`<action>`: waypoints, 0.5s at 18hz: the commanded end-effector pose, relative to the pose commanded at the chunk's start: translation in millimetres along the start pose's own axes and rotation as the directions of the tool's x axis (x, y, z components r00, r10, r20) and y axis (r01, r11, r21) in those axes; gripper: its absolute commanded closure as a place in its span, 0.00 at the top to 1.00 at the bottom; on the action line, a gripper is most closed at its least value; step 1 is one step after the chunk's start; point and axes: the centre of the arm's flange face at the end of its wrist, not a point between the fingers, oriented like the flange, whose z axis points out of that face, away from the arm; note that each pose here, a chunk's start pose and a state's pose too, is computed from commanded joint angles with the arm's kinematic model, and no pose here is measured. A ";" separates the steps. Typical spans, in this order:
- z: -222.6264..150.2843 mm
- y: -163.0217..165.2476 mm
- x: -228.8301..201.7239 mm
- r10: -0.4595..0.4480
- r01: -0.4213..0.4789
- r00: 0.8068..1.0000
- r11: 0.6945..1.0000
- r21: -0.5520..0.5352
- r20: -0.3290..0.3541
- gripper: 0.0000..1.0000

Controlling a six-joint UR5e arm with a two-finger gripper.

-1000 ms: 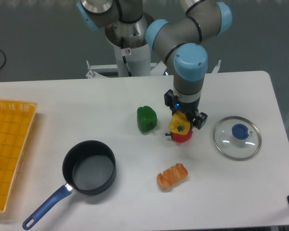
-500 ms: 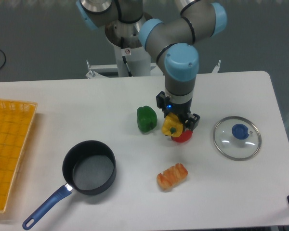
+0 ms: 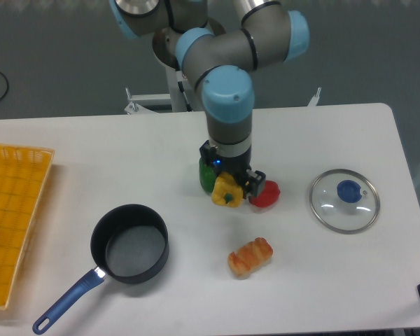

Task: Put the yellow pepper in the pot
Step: 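Lift the yellow pepper and carry it toward the black saucepan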

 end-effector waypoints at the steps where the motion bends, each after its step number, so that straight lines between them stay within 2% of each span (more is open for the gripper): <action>1: -0.1 -9.1 7.1 -0.003 0.003 1.000 1.000 -0.007 0.007 0.60; 9: 20.5 -82.7 68.1 -0.029 0.032 0.999 0.998 -0.061 0.044 0.60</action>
